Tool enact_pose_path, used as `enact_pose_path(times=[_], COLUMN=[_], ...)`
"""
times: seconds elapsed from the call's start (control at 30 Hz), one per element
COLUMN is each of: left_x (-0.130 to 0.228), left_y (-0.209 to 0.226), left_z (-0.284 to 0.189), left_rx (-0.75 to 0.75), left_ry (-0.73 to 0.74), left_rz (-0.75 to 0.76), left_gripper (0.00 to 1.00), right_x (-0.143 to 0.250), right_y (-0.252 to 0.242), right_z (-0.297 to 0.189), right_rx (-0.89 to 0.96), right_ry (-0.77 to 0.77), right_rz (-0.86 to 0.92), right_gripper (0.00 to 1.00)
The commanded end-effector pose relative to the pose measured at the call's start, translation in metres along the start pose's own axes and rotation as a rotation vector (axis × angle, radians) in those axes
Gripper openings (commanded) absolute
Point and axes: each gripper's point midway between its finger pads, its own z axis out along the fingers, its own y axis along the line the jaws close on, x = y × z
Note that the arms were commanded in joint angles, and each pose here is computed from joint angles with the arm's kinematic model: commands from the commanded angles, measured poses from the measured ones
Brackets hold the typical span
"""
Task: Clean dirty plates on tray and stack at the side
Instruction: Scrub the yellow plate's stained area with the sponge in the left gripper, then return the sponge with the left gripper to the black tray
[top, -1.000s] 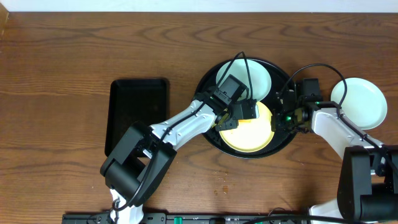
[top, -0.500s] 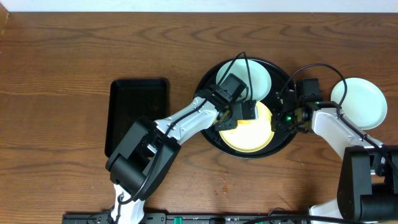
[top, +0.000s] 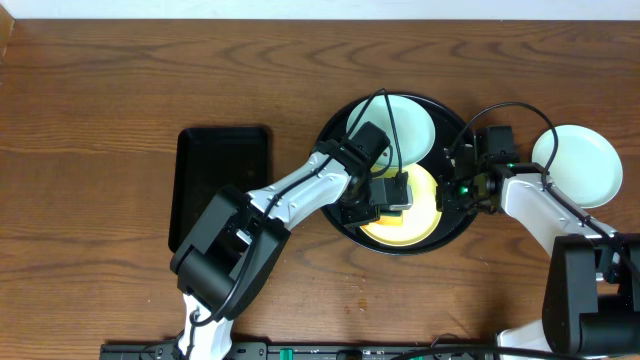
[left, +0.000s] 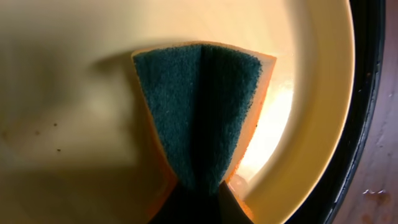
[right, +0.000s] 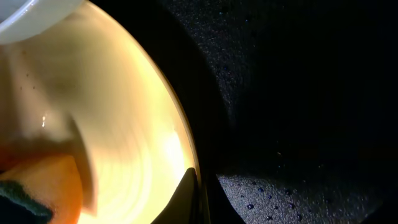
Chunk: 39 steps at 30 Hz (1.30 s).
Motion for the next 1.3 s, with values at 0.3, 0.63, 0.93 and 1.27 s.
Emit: enact_pose_path(times=[0.3, 0.63, 0.93, 1.27], left_x=[-0.062, -0.128, 0.063, 0.175], left_y=[-0.016, 0.041, 0.061, 0.053], left_z=[-0.01, -0.207, -0.224, -0.203], left_rx=[0.186, -0.156, -0.528, -0.496], left_ry=[-0.303, -0.7, -0.189, -0.031], left_rz=[-0.213, -0.344, -1.036, -1.395], left_gripper=[0.07, 0.07, 0.08, 0.08], right_x=[0.004, 0.005, 0.017, -0.001], right_y=[-0.003, -0.003, -0.003, 0.011], right_z=[0.002, 0.002, 0.007, -0.009], right_rx=[0.004, 0.004, 0.005, -0.006], right_ry=[0.011, 0.015, 0.039, -0.021], right_rz=[0.012, 0.012, 0.012, -0.014], right_gripper=[0.05, 0.29, 0.36, 0.01])
